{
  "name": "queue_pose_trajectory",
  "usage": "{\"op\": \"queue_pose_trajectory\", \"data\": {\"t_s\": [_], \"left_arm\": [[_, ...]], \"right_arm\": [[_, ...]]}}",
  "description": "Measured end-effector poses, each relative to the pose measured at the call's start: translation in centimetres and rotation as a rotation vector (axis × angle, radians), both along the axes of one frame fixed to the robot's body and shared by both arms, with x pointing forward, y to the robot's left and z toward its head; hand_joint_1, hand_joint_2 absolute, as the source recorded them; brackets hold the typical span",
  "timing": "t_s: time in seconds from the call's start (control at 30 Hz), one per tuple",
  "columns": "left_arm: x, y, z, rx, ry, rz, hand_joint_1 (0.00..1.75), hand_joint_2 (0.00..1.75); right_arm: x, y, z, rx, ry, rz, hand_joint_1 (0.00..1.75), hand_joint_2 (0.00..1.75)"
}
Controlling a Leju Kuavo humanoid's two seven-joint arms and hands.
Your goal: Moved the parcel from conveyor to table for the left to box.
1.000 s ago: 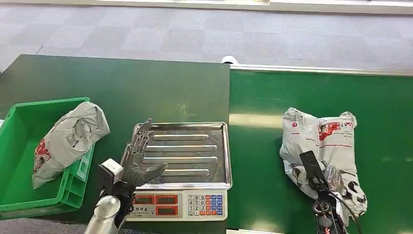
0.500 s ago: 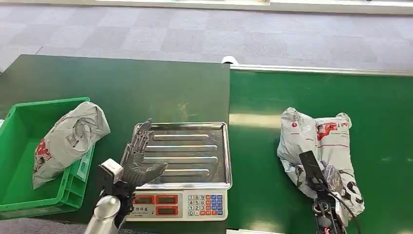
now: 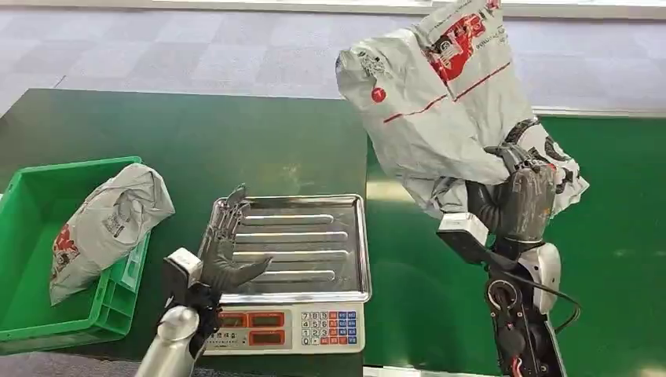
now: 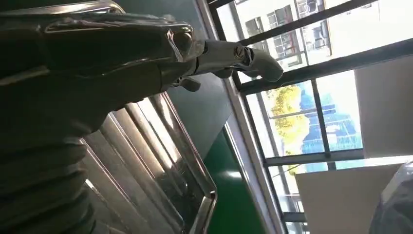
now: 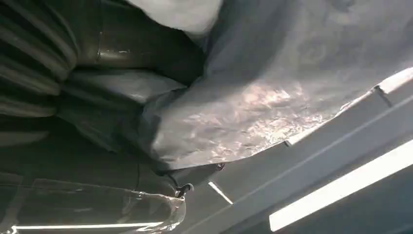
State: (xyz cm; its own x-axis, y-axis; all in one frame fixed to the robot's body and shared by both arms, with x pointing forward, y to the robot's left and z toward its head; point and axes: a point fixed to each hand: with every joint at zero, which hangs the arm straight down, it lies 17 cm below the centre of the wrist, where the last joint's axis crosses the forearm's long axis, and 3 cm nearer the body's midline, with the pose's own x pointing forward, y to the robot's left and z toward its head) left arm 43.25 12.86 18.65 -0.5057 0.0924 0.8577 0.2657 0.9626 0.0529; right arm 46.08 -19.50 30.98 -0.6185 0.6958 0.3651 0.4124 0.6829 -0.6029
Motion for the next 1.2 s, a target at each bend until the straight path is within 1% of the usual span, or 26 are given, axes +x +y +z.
{"op": "queue_pose_trajectory", "data": {"t_s": [0.2, 0.5, 0.53, 0.6, 0.67, 0.7, 0.73, 0.77, 0.8, 0.83, 0.97, 1.03, 1.1, 1.17, 1.2], "left_arm": [[0.0, -0.1, -0.2, 0.002, 0.004, -0.004, 0.00, 1.75], [0.0, -0.1, -0.2, 0.002, 0.005, -0.004, 0.00, 1.75], [0.0, -0.1, -0.2, 0.002, 0.005, -0.004, 0.00, 1.75], [0.0, -0.1, -0.2, 0.002, 0.005, -0.004, 0.00, 1.75], [0.0, -0.1, -0.4, -0.001, 0.009, -0.004, 0.00, 1.75], [0.0, -0.1, -0.4, -0.003, 0.010, -0.004, 0.00, 1.75], [0.0, -0.1, -0.4, -0.005, 0.009, -0.005, 0.00, 1.75], [-0.1, -0.1, -0.4, -0.006, 0.007, -0.005, 0.00, 1.75], [-0.1, -0.2, -0.4, -0.007, 0.007, -0.007, 0.00, 1.75], [-0.1, -0.2, -0.5, -0.007, 0.009, -0.008, 0.00, 1.75], [-0.1, -0.2, -0.7, -0.021, 0.013, -0.006, 0.00, 1.75], [0.2, 0.8, -0.6, -0.046, 0.013, 0.045, 0.00, 1.75], [0.9, 3.4, 0.0, -0.087, 0.002, 0.177, 0.00, 1.75], [1.2, 6.6, 1.5, -0.097, -0.039, 0.354, 0.00, 1.75], [1.1, 8.0, 2.3, -0.110, -0.055, 0.424, 0.00, 1.75]], "right_arm": [[-1.3, 1.4, 1.0, -0.004, -0.036, 0.039, 1.45, 1.75], [-1.7, 1.6, 1.3, -0.008, -0.046, 0.047, 1.45, 1.75], [-1.7, 1.6, 1.3, -0.008, -0.046, 0.047, 1.57, 1.75], [-1.8, 1.9, 1.2, -0.018, -0.049, 0.060, 1.62, 1.75], [-2.2, 3.3, 1.0, -0.052, -0.051, 0.104, 1.66, 1.75], [-2.4, 4.1, 0.9, -0.071, -0.051, 0.127, 1.61, 1.75], [-2.5, 5.1, 0.8, -0.091, -0.052, 0.151, 1.62, 1.75], [-2.7, 6.3, 0.6, -0.117, -0.051, 0.178, 1.71, 1.75], [-2.8, 7.4, 0.3, -0.143, -0.049, 0.204, 1.75, 1.75], [-2.8, 8.4, 0.1, -0.163, -0.046, 0.224, 1.73, 1.75], [-2.9, 11.5, -1.4, -0.237, -0.021, 0.302, 1.75, 1.75], [-3.1, 13.3, -3.0, -0.278, 0.031, 0.381, 1.75, 1.75], [-3.8, 15.0, -5.5, -0.331, 0.084, 0.453, 1.75, 1.75], [-4.7, 16.5, -8.0, -0.374, 0.126, 0.505, 1.75, 1.75], [-5.0, 17.0, -9.1, -0.390, 0.146, 0.525, 1.75, 1.75]]}}
